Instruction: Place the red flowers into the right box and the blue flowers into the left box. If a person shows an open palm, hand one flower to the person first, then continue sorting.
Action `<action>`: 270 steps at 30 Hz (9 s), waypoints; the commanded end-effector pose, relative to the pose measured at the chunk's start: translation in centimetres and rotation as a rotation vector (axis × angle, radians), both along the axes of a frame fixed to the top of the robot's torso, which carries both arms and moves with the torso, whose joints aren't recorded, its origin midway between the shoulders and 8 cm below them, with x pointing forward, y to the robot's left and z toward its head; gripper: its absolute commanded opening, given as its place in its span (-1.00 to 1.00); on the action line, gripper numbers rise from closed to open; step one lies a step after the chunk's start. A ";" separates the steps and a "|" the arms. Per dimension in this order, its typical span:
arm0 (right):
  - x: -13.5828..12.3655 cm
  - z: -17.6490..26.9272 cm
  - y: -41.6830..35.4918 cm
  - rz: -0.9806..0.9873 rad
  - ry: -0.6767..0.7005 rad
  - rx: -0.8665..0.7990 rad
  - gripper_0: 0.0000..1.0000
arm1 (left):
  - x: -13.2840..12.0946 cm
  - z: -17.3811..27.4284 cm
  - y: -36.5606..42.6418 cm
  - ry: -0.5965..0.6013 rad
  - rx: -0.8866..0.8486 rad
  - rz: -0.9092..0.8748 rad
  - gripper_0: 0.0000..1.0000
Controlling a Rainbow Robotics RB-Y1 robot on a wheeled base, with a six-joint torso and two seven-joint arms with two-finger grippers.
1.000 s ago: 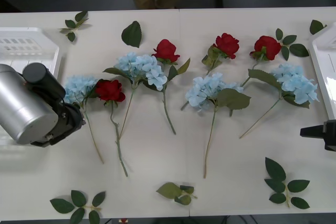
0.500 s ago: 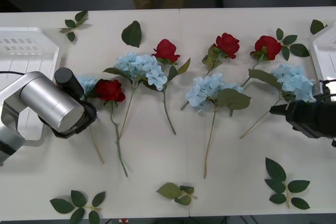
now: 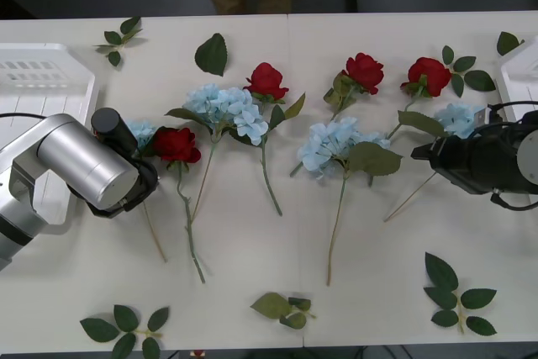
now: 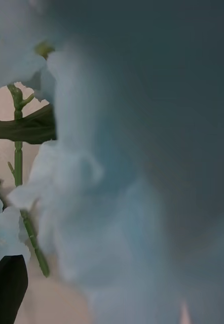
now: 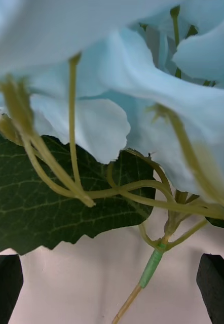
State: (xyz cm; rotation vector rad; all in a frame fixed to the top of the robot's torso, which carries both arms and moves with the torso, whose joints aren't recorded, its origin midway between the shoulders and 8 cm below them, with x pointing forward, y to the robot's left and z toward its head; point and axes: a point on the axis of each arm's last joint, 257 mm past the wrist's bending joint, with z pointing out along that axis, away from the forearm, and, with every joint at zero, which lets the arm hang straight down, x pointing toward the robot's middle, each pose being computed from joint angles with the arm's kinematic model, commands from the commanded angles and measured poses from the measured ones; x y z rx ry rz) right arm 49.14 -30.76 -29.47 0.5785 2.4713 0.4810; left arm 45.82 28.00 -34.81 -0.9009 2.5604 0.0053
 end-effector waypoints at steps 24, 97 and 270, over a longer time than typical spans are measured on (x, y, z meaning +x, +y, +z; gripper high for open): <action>3.0 3.1 0.4 0.031 -0.064 0.009 -1.00 | 2.0 -0.7 -0.7 -0.027 0.019 -0.109 -1.00; -2.3 29.5 35.0 0.867 -0.668 0.858 -1.00 | 8.0 19.5 27.6 -0.015 0.242 -0.060 1.00; 16.8 2.1 3.1 -0.044 -0.225 -0.204 -1.00 | -0.3 6.5 -6.7 0.249 -0.045 -0.813 1.00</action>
